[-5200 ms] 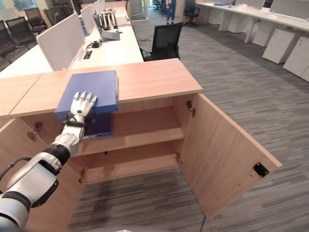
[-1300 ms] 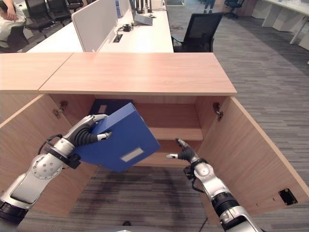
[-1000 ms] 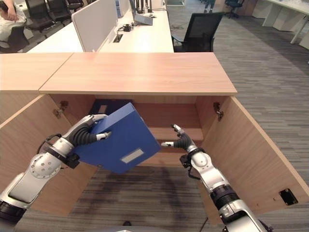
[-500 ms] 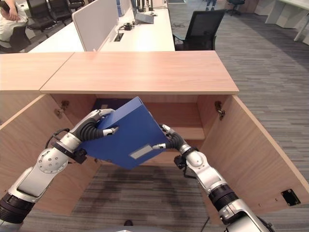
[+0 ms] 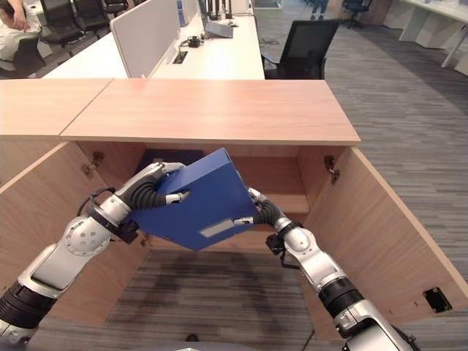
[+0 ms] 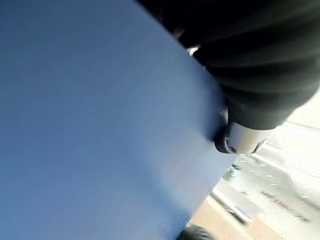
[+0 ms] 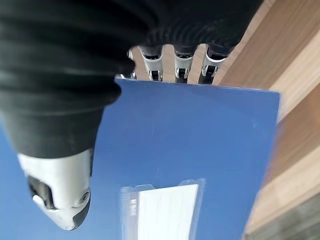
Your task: Put the empty folder in the office cabinet
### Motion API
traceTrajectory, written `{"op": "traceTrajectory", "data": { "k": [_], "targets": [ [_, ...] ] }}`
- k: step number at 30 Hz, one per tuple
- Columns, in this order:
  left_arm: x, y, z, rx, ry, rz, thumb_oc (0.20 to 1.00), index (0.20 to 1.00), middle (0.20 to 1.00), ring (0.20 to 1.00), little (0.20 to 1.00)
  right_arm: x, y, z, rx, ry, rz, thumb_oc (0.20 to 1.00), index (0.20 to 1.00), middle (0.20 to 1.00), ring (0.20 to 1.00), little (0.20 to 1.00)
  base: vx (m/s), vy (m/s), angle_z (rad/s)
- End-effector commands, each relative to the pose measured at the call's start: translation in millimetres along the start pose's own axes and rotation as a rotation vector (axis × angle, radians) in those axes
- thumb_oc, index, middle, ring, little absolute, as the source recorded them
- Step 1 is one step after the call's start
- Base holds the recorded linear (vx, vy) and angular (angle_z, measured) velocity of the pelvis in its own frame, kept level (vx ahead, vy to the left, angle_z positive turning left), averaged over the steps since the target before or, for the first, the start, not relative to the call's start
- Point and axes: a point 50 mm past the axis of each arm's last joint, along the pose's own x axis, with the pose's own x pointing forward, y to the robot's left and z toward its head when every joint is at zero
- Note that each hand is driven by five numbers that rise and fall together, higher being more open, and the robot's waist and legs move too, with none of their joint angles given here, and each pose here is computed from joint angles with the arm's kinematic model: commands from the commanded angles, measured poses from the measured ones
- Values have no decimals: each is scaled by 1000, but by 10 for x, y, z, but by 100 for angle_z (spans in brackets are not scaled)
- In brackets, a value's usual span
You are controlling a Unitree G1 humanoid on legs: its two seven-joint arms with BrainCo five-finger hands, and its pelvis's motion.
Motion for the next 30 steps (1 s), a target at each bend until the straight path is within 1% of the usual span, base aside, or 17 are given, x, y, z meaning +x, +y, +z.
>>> {"op": "traceTrajectory", "data": {
  "k": [1, 12, 14, 16, 17, 18, 19, 20, 21, 23, 24, 28, 29, 30],
  "targets": [
    [226, 194, 524, -89, -336, 19, 200, 200, 200, 200, 200, 286, 28, 630, -89, -240, 72, 1000, 1000, 1000, 1000, 1000, 0, 0, 0],
    [312, 181, 693, -289, -439, -83, 200, 200, 200, 200, 200, 467, 58, 777, -195, -238, 116, 1000, 1000, 1000, 1000, 1000, 0, 0, 0],
    [321, 195, 720, -302, -455, -84, 200, 200, 200, 200, 200, 489, 82, 793, -197, -240, 129, 1000, 1000, 1000, 1000, 1000, 0, 0, 0],
    [368, 237, 778, -276, -486, -74, 200, 200, 200, 200, 200, 517, 176, 839, -152, -255, 180, 1000, 1000, 1000, 1000, 1000, 0, 0, 0],
    [370, 237, 778, -276, -487, -74, 200, 200, 200, 200, 200, 518, 174, 840, -151, -255, 180, 790, 790, 790, 790, 790, 0, 0, 0],
    [400, 250, 800, -262, -499, -71, 200, 200, 200, 200, 200, 525, 272, 835, -75, -254, 233, 316, 316, 316, 316, 316, 0, 0, 0],
    [424, 251, 811, -256, -504, -70, 200, 200, 200, 200, 200, 528, 302, 841, -47, -255, 254, 200, 200, 200, 200, 200, 0, 0, 0],
    [425, 251, 811, -256, -505, -71, 200, 200, 200, 200, 200, 528, 301, 841, -47, -255, 254, 200, 200, 200, 200, 200, 0, 0, 0],
    [467, 250, 841, -249, -521, -66, 200, 200, 200, 200, 200, 512, 441, 856, 70, -265, 333, 200, 200, 200, 200, 200, 0, 0, 0],
    [524, 225, 834, -254, -522, -54, 200, 200, 200, 200, 200, 491, 604, 813, 197, -255, 401, 200, 200, 200, 200, 200, 0, 0, 0],
    [525, 225, 834, -254, -522, -54, 200, 200, 200, 200, 200, 491, 603, 812, 197, -255, 401, 200, 200, 200, 200, 200, 0, 0, 0],
    [539, 174, 772, -271, -494, -56, 200, 200, 200, 200, 200, 423, 829, 695, 273, -209, 516, 200, 200, 200, 200, 200, 0, 0, 0],
    [538, 172, 771, -272, -494, -56, 319, 319, 319, 319, 319, 421, 830, 692, 274, -208, 517, 200, 200, 200, 200, 200, 0, 0, 0],
    [538, 172, 771, -272, -494, -56, 382, 382, 382, 382, 382, 421, 830, 692, 274, -208, 517, 200, 200, 200, 200, 200, 0, 0, 0]
  ]
}}
